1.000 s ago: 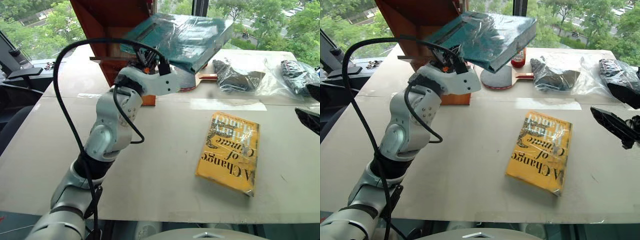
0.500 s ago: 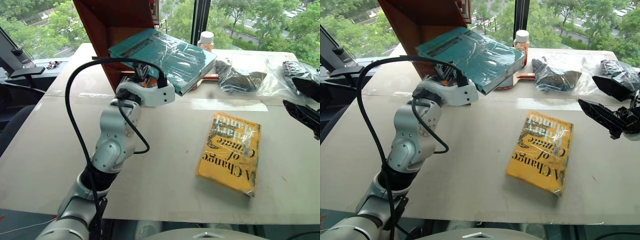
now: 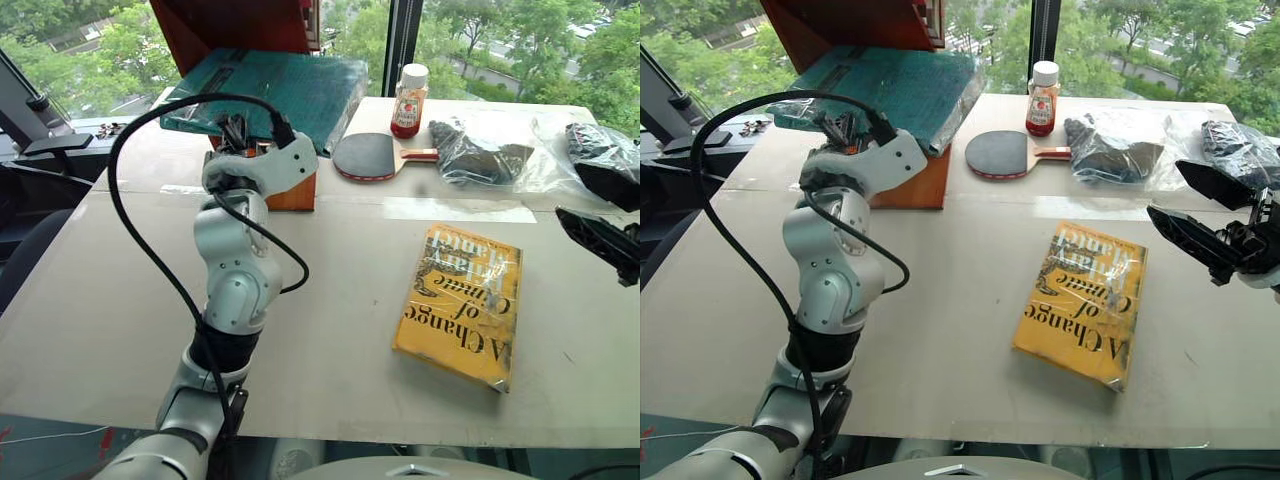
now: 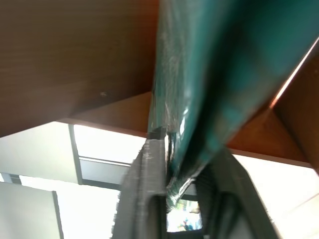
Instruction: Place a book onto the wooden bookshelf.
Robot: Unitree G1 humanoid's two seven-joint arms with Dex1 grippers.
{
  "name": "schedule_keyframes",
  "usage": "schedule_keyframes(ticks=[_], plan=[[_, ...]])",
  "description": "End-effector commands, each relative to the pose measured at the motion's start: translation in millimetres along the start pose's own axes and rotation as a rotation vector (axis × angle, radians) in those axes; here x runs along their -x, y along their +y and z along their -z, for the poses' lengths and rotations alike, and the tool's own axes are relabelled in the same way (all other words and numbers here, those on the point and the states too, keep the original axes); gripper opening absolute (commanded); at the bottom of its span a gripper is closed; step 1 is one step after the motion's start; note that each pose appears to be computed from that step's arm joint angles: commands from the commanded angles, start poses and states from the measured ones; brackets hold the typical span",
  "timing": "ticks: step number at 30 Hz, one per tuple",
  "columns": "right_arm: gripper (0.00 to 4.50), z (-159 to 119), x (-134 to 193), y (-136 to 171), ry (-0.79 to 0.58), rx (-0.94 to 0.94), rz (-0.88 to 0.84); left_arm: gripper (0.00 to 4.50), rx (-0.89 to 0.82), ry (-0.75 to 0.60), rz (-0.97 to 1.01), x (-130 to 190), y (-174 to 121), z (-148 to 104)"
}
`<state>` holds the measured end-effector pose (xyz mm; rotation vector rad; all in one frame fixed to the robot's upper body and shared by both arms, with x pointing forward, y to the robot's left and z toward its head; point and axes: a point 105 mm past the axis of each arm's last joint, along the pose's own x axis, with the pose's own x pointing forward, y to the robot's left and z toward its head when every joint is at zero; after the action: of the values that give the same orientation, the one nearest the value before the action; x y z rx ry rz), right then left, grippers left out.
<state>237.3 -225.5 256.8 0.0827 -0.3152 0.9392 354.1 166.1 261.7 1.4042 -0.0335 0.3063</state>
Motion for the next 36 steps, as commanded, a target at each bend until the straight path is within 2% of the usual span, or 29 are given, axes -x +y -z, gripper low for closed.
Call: schedule_keyframes(ticks=[1, 5, 6, 18, 25, 27, 30, 33, 36], plan=[[4.5, -10.6, 0.5, 4.6, -0.03, 0.061, 0.005, 2.31, 0.023, 0.047, -0.05, -6.0, 11.0, 4.3], [4.5, -9.3, 1.6, 4.9, -0.033, 0.064, 0.012, 4.11, 0.051, 0.071, -0.066, -7.6, 11.9, 7.5], [4.5, -8.7, 2.0, 4.8, -0.033, 0.065, 0.014, 4.4, 0.056, 0.076, -0.075, -7.2, 12.6, 8.6], [4.5, -2.7, 3.6, 2.5, -0.031, 0.067, 0.019, 4.4, 0.123, 0.068, -0.302, 4.8, 51.4, 15.8], [4.5, -2.5, 5.8, 1.3, -0.027, 0.072, 0.023, 4.4, 0.154, 0.04, -0.321, 16.7, 51.2, 23.3], [4.5, -1.4, 6.8, 1.1, -0.019, 0.073, 0.025, 4.4, 0.25, -0.021, -0.286, 20.2, 42.6, 19.9], [4.5, 0.6, 8.1, 1.0, -0.007, 0.078, 0.026, 4.4, 0.461, -0.245, -0.173, 28.3, 20.4, -7.8], [4.5, 2.0, 8.2, 0.8, 0.004, 0.077, 0.028, 4.4, 0.726, -0.41, 0.094, 31.1, -23.7, -31.8], [4.5, 1.9, 8.5, 1.4, 0.009, 0.079, 0.023, 4.4, 0.84, -0.435, 0.235, 26.8, -57.4, -35.0]])
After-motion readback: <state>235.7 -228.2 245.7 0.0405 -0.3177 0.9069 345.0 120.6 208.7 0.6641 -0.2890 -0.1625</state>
